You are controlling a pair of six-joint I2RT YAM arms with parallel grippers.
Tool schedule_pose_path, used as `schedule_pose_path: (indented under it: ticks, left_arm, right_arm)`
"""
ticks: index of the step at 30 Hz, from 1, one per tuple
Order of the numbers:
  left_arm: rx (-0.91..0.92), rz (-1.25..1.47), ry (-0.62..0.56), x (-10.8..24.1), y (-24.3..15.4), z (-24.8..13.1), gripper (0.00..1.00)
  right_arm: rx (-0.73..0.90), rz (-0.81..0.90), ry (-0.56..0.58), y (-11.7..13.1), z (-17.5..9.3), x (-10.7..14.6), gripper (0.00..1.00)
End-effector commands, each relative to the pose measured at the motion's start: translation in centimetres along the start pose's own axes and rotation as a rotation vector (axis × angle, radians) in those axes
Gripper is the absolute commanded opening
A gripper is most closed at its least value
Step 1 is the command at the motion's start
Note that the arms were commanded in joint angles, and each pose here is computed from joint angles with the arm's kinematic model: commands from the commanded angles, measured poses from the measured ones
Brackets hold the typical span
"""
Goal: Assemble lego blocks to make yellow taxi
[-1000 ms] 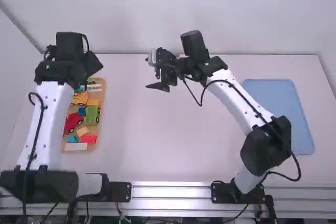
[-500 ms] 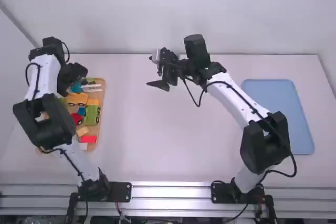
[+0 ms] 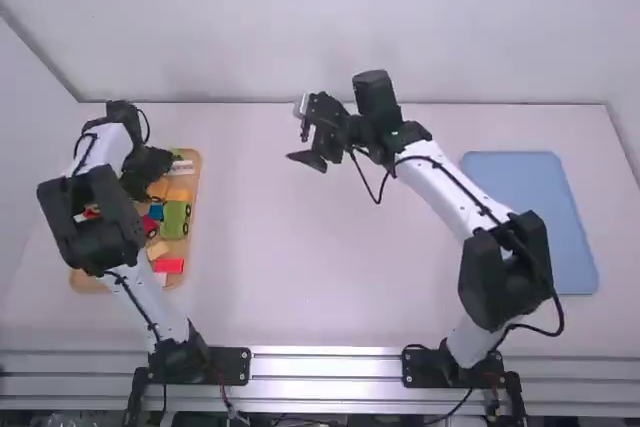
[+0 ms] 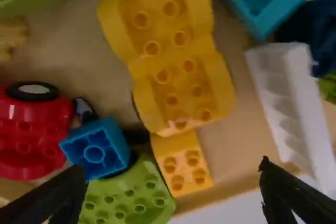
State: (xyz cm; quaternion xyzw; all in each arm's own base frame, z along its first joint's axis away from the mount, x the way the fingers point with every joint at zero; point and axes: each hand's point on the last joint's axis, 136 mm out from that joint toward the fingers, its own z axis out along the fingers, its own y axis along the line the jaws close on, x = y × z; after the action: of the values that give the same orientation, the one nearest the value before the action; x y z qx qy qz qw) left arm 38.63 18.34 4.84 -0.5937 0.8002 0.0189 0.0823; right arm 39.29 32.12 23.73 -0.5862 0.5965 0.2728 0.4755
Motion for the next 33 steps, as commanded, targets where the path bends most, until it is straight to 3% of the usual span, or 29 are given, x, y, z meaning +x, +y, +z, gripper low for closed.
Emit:
schedule_pose_path:
  ticks: [1, 9, 17, 33]
  left_arm:
    - [-0.059, -0.076, -0.018, 0.0, 1.5, 1.6, 0.83]
    - [-0.02, -0.108, -0.057, -0.3, 1.1, 3.4, 0.72]
    - [-0.028, -0.164, -0.1, -1.0, 1.3, 3.4, 0.8]
    - [0.013, -0.2, -0.105, -1.9, 0.9, 3.6, 0.84]
  right_arm:
    - [0.011, 0.027, 0.015, -0.6, -0.1, 1.0, 0.98]
    - [0.03, 0.053, 0.022, -1.3, -0.7, 1.6, 0.98]
    - [0.043, 0.034, 0.006, -1.3, -0.3, 2.3, 0.98]
    - [0.04, 0.036, 0.009, -1.0, -0.2, 2.6, 0.98]
